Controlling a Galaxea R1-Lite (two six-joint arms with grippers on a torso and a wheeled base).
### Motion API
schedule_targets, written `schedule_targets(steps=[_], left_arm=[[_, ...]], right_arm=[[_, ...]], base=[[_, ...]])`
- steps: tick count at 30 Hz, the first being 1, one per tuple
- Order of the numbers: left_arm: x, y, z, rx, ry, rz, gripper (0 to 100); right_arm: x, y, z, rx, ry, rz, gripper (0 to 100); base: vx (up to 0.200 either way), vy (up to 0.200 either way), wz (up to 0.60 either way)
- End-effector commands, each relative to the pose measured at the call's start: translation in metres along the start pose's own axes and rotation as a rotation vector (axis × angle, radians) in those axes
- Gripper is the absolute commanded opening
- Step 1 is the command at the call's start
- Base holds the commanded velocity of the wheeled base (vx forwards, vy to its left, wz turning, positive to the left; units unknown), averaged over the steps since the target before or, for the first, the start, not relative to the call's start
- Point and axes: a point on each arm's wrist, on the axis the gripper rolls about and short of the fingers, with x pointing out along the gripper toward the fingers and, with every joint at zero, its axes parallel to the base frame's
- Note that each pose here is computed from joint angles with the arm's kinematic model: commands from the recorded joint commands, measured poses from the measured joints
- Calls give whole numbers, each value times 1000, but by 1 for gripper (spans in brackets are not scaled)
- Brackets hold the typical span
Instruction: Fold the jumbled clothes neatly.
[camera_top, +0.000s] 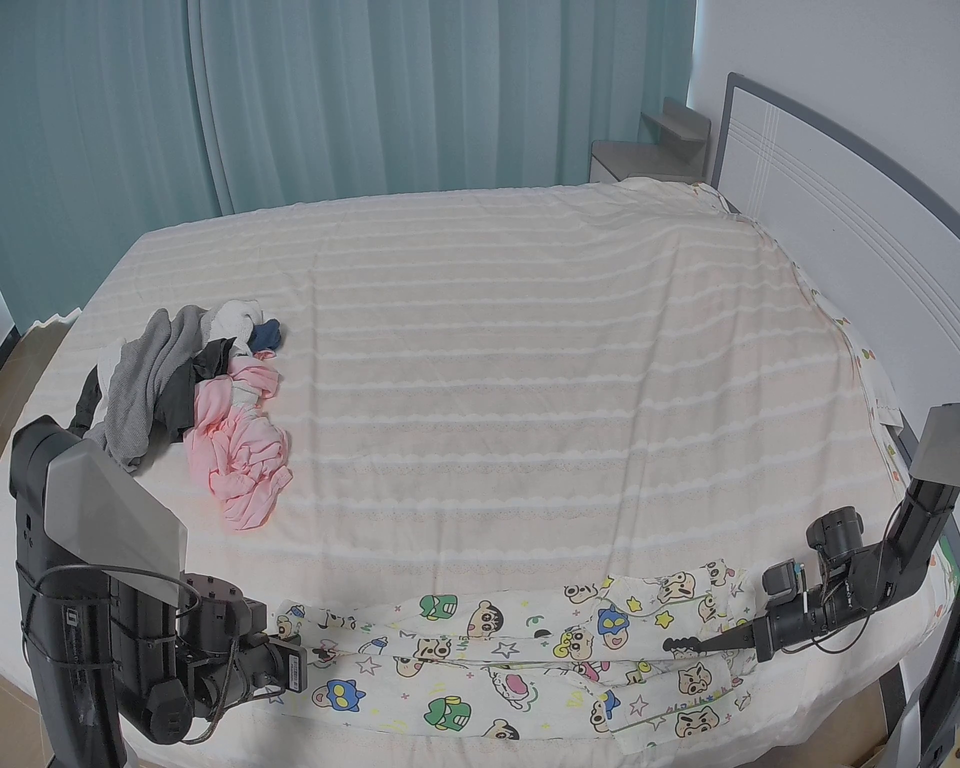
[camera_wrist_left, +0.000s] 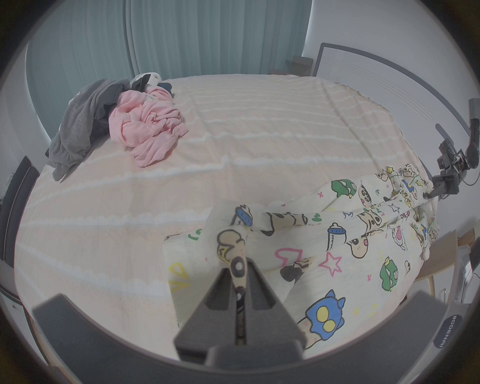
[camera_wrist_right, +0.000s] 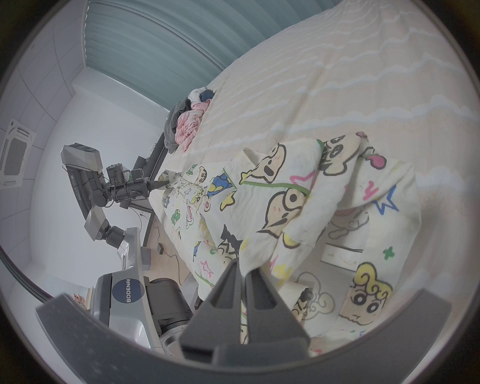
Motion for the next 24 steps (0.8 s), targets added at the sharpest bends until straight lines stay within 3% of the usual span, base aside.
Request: schedule_targets(steps=[1,13,14,16,17,24], left_arm=[[2,0,-4,1,14,5,0],[5,0,-8,1,36,3,0],[6,0,-8,1,37,3,0],[6,0,-9,1,40,2,0],[6,0,-10,-2,43,2,100],[6,0,-9,-6,41,10,100]], right_arm=[[1,-1,-3,13,11,3,0],[5,-1,-17,42,61,-8,0],[5,-1,-17,41,61,-10,100],[5,-2,-17,40,65,-24,100],[5,-2,-17,39,71,-44,100],[-5,1,-19,45,55,-70,100]], base=[[0,0,0],[0,0,0],[0,0,0],[0,0,0],[0,0,0],[0,0,0]])
